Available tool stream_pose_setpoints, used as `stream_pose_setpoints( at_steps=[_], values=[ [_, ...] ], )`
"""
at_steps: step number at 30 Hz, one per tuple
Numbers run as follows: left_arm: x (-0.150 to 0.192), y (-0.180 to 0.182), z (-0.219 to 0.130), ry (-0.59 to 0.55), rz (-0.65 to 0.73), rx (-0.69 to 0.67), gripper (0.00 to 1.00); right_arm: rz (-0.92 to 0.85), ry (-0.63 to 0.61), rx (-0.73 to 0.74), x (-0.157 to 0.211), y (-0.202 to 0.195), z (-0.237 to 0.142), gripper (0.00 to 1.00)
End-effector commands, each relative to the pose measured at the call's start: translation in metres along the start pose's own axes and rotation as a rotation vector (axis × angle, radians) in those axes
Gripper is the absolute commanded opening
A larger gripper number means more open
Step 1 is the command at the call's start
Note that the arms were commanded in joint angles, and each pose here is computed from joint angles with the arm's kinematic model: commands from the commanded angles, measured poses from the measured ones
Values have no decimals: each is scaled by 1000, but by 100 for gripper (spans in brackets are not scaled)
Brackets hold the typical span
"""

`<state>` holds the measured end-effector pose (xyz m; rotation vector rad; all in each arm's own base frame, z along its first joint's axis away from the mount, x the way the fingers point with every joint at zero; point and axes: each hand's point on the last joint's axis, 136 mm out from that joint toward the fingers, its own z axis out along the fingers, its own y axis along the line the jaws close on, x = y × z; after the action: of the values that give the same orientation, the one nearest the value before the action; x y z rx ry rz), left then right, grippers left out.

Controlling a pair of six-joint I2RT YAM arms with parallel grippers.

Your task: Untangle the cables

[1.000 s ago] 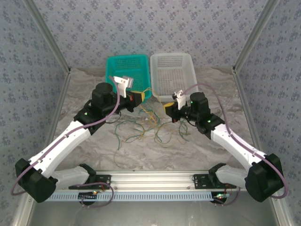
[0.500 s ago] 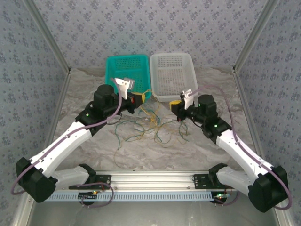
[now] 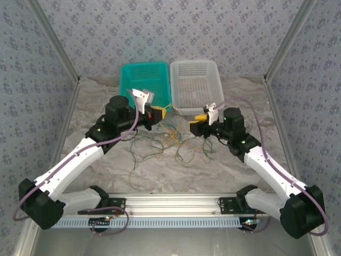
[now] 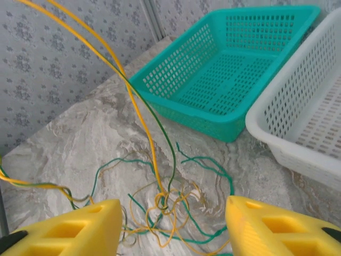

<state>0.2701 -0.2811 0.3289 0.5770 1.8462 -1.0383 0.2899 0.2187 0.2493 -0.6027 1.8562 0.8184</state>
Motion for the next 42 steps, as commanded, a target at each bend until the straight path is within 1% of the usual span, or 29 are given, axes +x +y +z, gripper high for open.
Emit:
stream_pose_setpoints(
  at_steps=[1, 4, 9, 11, 13, 15, 16, 18, 19, 22, 23, 25, 27, 28, 29, 31, 35, 42],
  values=[
    [-9, -19, -6, -21, 66, 78, 0, -47, -85, -40, -25, 13, -7, 62],
    [-5, -25, -3, -6, 67, 122, 0, -77, -89, -68, -32, 18, -5, 63],
    [-5, -30, 1, -1, 68, 140, 0, -144, -61, -121, -35, 24, 11, 63],
    [-5, -32, 1, -3, 73, 146, 0, -163, -56, -120, -37, 21, 18, 61],
    [-4, -33, 1, -1, 73, 147, 0, -181, -54, -132, -39, 20, 24, 52],
    [-4, -34, 0, 0, 73, 149, 0, -187, -48, -139, -40, 18, 30, 50],
    [-3, -34, 0, 0, 72, 148, 0, -190, -47, -142, -40, 18, 32, 45],
    [-2, -33, -1, -5, 71, 141, 0, -190, -38, -148, -41, 16, 36, 20],
    [-2, -33, -2, -7, 69, 139, 0, -192, -36, -154, -41, 17, 36, 13],
    [-2, -34, -3, -17, 66, 143, 0, -187, -32, -158, -39, 14, 40, 16],
    [-1, -33, -3, -17, 65, 144, 0, -185, -29, -158, -37, 13, 41, 20],
    [-1, -34, -2, -14, 65, 147, 0, -187, -27, -159, -35, 12, 42, 38],
    [0, -34, -1, -12, 64, 149, 0, -188, -31, -157, -35, 12, 43, 41],
    [-1, -34, -1, -13, 64, 151, 0, -190, -35, -151, -36, 11, 43, 40],
    [-1, -34, -1, -13, 64, 156, 0, -189, -36, -145, -36, 9, 43, 35],
    [-1, -34, 0, -13, 65, 156, 0, -189, -37, -146, -37, 8, 43, 19],
    [0, -33, -1, -16, 64, 149, 0, -178, -33, -161, -36, 8, 41, 0],
    [-2, -28, -2, -32, 62, 121, 0, -135, -46, -178, -41, 16, 33, 0]
  ],
)
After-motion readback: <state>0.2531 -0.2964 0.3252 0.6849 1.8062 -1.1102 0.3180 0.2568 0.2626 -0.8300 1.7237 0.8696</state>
